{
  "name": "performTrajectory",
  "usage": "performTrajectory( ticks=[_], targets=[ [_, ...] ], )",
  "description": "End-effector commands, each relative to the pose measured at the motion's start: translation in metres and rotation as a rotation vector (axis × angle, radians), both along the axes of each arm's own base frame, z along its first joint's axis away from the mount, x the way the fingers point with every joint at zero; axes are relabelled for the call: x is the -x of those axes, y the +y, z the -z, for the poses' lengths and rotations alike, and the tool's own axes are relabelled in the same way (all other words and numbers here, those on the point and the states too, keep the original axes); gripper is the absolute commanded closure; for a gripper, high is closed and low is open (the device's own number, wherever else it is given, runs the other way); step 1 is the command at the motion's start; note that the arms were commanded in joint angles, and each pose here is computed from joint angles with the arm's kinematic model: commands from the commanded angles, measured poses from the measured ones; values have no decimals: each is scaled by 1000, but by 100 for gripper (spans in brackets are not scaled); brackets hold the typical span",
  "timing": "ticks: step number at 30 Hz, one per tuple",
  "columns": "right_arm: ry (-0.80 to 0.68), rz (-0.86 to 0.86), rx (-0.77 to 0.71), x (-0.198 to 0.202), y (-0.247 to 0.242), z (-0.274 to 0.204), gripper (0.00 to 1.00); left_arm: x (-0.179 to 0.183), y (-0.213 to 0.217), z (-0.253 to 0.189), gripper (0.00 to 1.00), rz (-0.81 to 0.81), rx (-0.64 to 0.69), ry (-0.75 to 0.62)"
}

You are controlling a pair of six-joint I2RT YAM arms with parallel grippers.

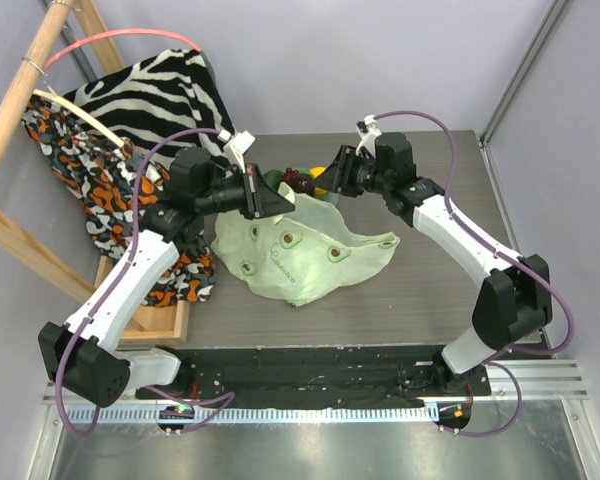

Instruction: Place the fruits into the plastic bag

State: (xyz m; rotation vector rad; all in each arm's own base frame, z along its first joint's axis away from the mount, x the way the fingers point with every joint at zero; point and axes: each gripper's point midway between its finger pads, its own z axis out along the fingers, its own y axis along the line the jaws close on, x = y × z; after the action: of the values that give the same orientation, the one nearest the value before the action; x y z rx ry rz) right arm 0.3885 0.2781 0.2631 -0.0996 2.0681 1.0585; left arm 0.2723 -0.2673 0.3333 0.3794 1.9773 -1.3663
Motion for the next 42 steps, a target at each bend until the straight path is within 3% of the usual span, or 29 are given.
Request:
performTrajectory(
  ticks=[1, 11, 18, 24, 33, 42],
  targets=[
    [-25, -103, -62, 28, 7, -15, 59, -2, 5, -2, 100, -19, -20, -35],
    [48, -191, -46, 52, 11, 22, 60, 0, 3, -6, 100, -2, -2, -31],
    [91, -360, -2, 60, 54, 44, 63, -2, 6, -7, 100, -30, -13, -34],
    [20, -266, 17, 44, 52, 24, 56, -27, 48, 27, 100, -290, -263, -9],
    [-57, -132, 72, 29, 4, -6, 41, -46, 73, 22, 100, -455, -281, -21],
    [-32, 86, 263, -46, -16, -5, 33, -46, 77, 23, 100, -449, -311, -34]
  ],
)
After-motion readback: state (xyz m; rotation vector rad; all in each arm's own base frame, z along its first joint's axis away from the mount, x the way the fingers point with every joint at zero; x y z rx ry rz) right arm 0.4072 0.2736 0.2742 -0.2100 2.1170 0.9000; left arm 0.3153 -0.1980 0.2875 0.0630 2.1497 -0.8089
